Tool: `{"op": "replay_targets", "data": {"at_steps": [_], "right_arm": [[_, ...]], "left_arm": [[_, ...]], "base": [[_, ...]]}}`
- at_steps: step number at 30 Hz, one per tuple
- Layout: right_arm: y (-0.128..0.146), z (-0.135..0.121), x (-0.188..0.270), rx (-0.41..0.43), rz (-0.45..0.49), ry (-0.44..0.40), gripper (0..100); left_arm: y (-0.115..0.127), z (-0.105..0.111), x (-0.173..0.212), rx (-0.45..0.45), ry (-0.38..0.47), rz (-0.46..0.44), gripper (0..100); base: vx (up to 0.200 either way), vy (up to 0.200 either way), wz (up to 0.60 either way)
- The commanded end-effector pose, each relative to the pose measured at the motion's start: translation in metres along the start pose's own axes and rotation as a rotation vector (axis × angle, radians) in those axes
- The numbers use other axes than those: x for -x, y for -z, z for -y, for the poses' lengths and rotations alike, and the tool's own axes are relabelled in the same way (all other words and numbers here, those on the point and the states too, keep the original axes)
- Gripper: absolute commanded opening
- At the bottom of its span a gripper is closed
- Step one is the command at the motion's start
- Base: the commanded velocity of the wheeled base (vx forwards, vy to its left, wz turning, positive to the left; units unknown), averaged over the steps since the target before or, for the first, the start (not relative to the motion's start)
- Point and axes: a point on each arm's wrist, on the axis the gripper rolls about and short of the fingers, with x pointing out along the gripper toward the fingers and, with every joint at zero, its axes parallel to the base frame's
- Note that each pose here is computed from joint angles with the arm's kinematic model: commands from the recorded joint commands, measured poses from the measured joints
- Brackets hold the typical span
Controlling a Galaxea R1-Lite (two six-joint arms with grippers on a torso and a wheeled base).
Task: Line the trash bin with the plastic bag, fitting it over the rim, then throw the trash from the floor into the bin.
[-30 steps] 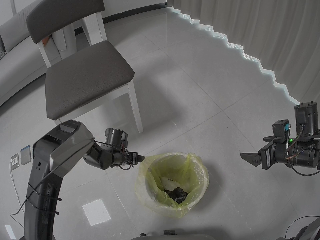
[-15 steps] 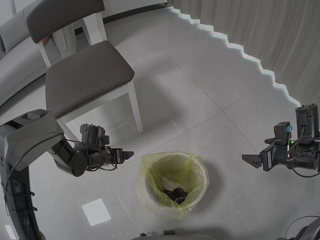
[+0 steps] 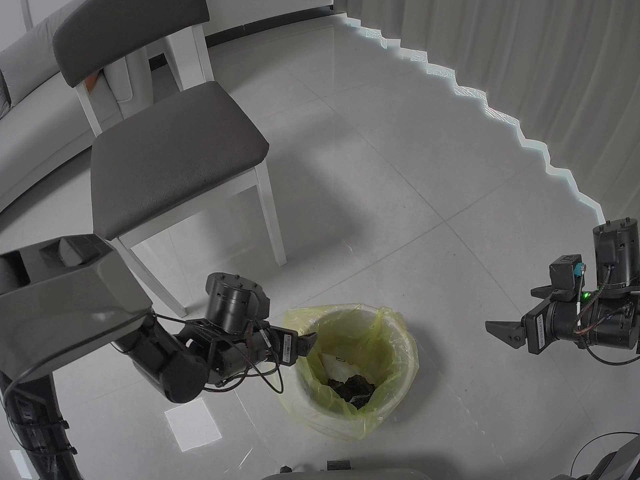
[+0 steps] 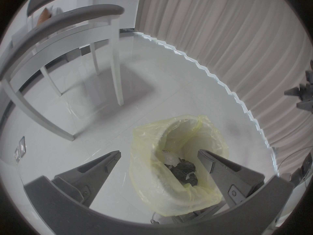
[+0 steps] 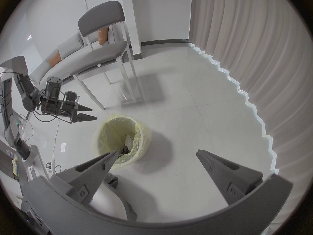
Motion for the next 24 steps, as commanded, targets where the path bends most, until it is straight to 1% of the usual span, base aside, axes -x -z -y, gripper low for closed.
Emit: {"op": "replay_targets", "data": {"at_steps": [1,4,6,9,13,15,16,17,19,24], "right_arm": [[0.007,-0.002,0.0,0.011,-0.02,-0.006,100],[0.008,-0.001,0.0,0.011,-0.025,-0.007,100],[0.008,-0.002,-0.001,0.013,-0.026,-0.011,100],[0.008,-0.002,-0.001,0.016,-0.027,-0.018,100],[0.008,-0.002,-0.002,0.015,-0.03,-0.021,100],[0.009,-0.002,-0.003,0.017,-0.033,-0.023,100],[0.009,-0.002,-0.003,0.017,-0.034,-0.023,100],[0.009,-0.002,-0.003,0.017,-0.034,-0.023,100],[0.009,-0.002,-0.003,0.017,-0.034,-0.023,100],[0.009,-0.002,-0.003,0.026,-0.037,-0.023,100]], "left_arm": [[0.01,0.01,-0.036,-0.082,-0.031,-0.061,100],[0.01,0.01,-0.045,-0.116,-0.091,-0.072,100],[0.011,0.01,-0.048,-0.165,-0.113,-0.077,100],[0.012,0.013,-0.054,-0.216,-0.125,-0.075,100],[0.012,0.017,-0.06,-0.231,-0.132,-0.073,100],[0.015,0.017,-0.064,-0.27,-0.147,-0.097,100],[0.017,0.016,-0.064,-0.289,-0.148,-0.108,100],[0.017,0.015,-0.064,-0.29,-0.15,-0.11,100],[0.022,0.014,-0.067,-0.33,-0.151,-0.138,100],[0.026,0.01,-0.067,-0.358,-0.162,-0.159,100]], "base": [[0.0,0.0,0.0],[0.0,0.0,0.0],[0.0,0.0,0.0],[0.0,0.0,0.0],[0.0,0.0,0.0],[0.0,0.0,0.0],[0.0,0.0,0.0],[0.0,0.0,0.0],[0.0,0.0,0.0],[0.0,0.0,0.0]]}}
